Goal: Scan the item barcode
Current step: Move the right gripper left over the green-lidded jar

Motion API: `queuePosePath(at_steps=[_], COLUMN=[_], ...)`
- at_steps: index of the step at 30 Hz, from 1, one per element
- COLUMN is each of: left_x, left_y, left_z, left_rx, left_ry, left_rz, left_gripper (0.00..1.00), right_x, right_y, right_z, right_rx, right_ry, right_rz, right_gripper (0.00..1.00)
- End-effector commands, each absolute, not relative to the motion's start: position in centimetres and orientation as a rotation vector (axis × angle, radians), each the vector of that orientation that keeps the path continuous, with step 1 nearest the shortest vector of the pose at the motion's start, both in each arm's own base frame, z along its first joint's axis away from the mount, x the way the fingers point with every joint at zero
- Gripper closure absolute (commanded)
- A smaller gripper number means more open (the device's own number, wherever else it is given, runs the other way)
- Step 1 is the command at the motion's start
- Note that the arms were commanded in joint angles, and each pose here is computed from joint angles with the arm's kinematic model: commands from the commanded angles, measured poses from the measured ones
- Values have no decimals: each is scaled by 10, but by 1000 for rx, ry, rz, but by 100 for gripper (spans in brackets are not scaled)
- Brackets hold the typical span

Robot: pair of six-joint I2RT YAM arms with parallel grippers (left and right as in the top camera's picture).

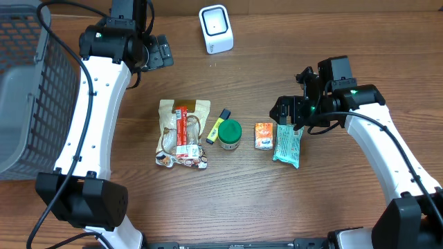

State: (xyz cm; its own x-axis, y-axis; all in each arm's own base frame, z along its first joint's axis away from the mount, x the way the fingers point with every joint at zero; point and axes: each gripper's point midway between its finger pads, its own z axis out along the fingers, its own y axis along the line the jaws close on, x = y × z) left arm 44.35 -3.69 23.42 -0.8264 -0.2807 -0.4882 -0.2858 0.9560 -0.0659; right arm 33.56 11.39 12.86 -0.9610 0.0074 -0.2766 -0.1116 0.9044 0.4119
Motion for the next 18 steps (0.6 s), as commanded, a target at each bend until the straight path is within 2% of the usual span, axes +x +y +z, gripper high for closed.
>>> queuePosePath(at_steps=[1,4,5,7,12,14,16,18], left_x=[443,443,443,443,443,443,443,443], left_y=[-37,-37,-37,-37,-37,-37,-37,-37], left_z=[253,253,253,253,253,253,253,253], left_rx=[-381,-381,-381,-381,-381,-381,-381,-380], left_ry=[2551,2551,2551,2552,2551,2551,2551,2551], left_rz=[8,8,8,8,8,8,8,7], left_gripper=[0,0,0,0,0,0,0,0], right_x=[339,341,341,341,339,333,323,314], right_y=[130,140,145,148,160,171,180,187], right_z=[143,151,156,164,185,186,181,173], right_rx=[-114,-143,-154,-68,-80,-121,-161,-205], right_ry=[2740,2697,2680,2689,2694,2701,2742,2785], right_rz=[768,862,906,960,977,984,952,865], right_gripper=[0,1,7,28,61,62,48,42])
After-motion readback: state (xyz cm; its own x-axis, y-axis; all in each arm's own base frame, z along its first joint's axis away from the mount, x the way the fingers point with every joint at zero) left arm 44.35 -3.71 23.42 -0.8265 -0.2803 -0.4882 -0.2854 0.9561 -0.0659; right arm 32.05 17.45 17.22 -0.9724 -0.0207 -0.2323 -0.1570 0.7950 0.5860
